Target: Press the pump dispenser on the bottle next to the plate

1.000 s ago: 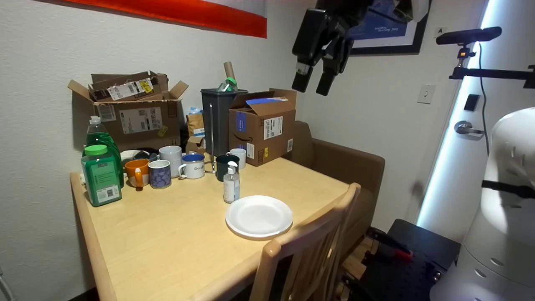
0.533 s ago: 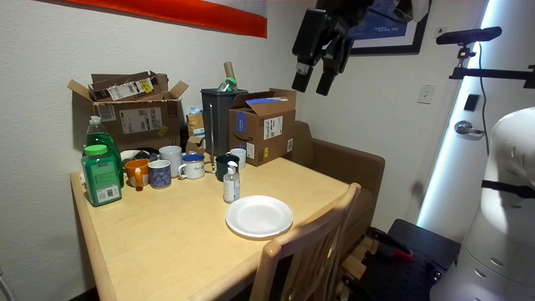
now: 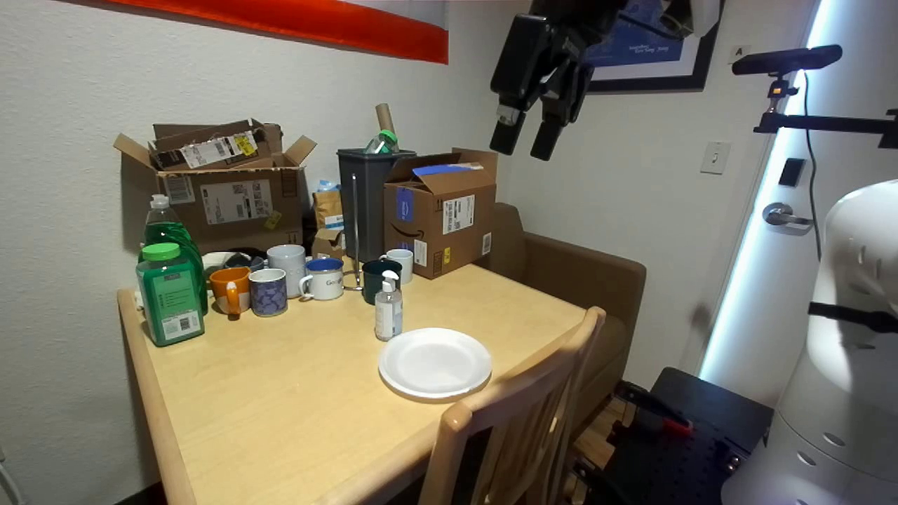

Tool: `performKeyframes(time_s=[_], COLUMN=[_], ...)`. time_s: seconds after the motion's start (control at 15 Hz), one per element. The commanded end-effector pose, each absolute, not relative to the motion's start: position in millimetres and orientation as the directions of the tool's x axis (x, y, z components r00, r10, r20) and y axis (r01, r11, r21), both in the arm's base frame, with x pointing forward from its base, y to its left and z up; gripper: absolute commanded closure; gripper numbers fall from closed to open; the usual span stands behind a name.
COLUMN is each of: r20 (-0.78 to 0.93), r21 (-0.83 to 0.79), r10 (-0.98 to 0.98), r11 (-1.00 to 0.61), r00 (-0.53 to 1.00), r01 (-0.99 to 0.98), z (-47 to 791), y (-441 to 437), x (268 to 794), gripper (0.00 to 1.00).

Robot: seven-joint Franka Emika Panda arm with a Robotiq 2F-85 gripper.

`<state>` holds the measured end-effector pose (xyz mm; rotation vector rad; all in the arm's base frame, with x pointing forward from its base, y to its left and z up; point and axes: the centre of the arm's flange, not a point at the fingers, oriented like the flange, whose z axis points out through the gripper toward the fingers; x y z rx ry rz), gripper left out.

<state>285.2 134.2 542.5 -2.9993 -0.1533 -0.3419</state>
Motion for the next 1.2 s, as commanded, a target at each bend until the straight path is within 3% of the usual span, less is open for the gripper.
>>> performKeyframes(time_s=[0.0,1.13], r20=[0.23,0.238], r21=[-0.106,-0.12], r10=[0.087,0.098], r11=[-0.988,-0.984], r00=[0.969,0.966], r01=[0.114,0.13], z=[543,560], y=[134,132], x=[285,311], gripper=[0.0,0.0])
